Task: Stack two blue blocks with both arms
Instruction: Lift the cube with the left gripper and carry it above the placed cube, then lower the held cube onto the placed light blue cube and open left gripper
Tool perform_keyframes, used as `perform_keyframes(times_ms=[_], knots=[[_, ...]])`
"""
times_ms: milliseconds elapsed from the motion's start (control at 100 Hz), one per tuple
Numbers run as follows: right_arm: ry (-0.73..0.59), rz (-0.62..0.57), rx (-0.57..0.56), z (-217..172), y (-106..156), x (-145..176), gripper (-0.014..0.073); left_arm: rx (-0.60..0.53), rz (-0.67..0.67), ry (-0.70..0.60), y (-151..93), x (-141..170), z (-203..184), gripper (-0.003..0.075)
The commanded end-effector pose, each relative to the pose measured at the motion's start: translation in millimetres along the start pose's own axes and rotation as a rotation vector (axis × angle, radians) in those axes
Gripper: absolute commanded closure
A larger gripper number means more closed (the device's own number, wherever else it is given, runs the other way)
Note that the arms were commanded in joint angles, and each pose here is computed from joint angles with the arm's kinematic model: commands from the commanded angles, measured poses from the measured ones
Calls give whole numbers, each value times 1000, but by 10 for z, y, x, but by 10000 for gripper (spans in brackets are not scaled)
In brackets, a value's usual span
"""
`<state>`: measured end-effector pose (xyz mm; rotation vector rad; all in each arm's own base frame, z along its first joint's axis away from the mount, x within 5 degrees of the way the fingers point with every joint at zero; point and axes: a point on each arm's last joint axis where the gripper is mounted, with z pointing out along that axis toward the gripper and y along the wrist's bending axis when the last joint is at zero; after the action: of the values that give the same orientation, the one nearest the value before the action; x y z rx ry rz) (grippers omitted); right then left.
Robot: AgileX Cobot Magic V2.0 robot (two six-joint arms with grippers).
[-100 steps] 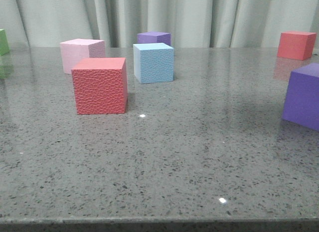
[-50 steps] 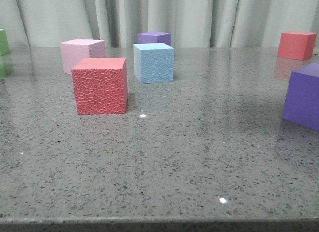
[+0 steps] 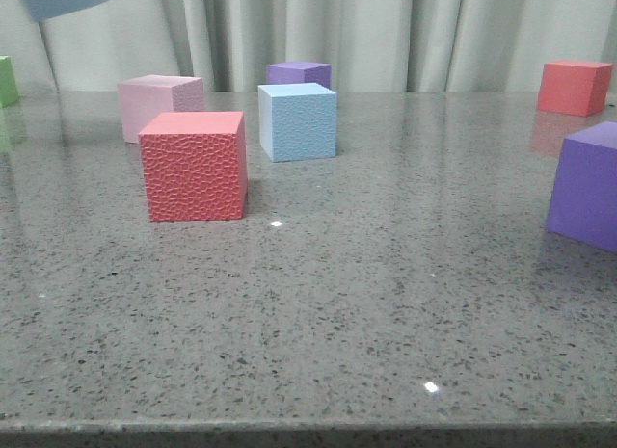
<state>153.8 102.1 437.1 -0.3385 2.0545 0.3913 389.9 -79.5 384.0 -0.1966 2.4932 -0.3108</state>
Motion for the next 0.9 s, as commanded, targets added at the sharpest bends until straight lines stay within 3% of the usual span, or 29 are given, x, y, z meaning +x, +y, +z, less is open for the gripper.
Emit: perform_keyframes(times_ms=[0,170,430,680,890], knots=[[-127,-17,10,-184,-43,-103,-14,94,-39,-98,-316,4,-379,373],[-107,-22,66,-278,-120,-45,-14,161,-64,-83,-777,220,-402,374],[-96,-31,100,-367,-170,-13,-14,217,-96,-82,-1215,437,-285,374],[-52,-25,123,-399,-200,36,-14,226,-87,-20,-1478,625,47,374],[-24,-23,136,-400,-212,61,-14,230,-85,-27,-1526,635,141,374]])
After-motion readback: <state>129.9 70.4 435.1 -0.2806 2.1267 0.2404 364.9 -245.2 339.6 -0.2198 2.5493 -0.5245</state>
